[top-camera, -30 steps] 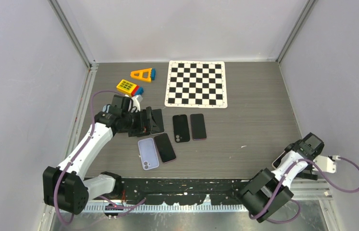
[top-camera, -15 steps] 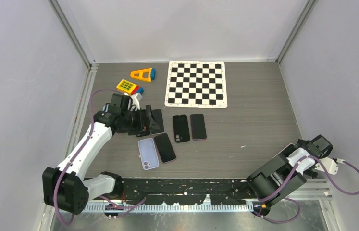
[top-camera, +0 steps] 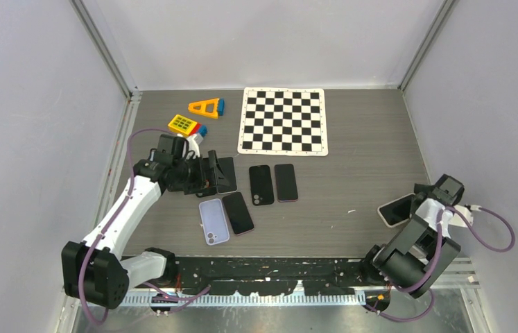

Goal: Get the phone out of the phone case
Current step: Pick up the phone at the corner of the board.

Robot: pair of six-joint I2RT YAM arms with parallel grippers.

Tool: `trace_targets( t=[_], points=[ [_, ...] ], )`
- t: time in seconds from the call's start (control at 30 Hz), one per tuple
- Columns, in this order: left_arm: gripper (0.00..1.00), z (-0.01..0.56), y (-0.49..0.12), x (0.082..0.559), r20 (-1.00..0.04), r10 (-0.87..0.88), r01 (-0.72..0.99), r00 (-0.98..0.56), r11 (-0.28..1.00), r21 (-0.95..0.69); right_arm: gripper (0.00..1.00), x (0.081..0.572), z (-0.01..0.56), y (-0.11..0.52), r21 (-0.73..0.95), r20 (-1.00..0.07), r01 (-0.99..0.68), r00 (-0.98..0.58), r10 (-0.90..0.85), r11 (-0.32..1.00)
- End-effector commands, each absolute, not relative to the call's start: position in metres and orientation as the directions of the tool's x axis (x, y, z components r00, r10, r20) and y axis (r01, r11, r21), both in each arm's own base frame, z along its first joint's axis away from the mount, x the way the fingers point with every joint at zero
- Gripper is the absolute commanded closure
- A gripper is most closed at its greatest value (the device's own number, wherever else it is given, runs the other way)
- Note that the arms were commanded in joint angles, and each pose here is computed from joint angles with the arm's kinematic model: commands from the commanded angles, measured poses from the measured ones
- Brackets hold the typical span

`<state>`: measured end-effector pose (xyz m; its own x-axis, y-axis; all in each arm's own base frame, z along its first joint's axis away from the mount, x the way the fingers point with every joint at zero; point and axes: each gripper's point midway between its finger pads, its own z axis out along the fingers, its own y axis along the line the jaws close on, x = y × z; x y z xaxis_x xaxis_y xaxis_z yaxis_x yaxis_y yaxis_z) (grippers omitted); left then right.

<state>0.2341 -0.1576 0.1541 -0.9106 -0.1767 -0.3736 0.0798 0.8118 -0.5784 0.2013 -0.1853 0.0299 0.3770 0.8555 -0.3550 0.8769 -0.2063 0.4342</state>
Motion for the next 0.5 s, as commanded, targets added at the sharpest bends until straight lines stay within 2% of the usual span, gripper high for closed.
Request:
trace_targets(
  t=[0.0,0.27,0.47],
  points=[
    [0.07,0.171,-0.161,0.243,-0.426,-0.179,0.129,-0.887,0.789,-0.601,0.0,0.187,-0.008,-0.115,0.258,-0.214,0.936,0.299,0.93,-0.241],
    [0.07,0.172,-0.159,0.243,-0.428,-0.193,0.126,-0.883,0.781,-0.612,0.0,0.21,-0.015,-0.108,0.156,-0.251,0.987,0.078,0.965,-0.04],
    [0.06,0.176,-0.156,0.246,-0.429,-0.224,0.115,-0.875,0.765,-0.634,0.0,0.215,-0.011,-0.12,0.083,-0.273,0.997,0.031,0.962,-0.009]
  ],
)
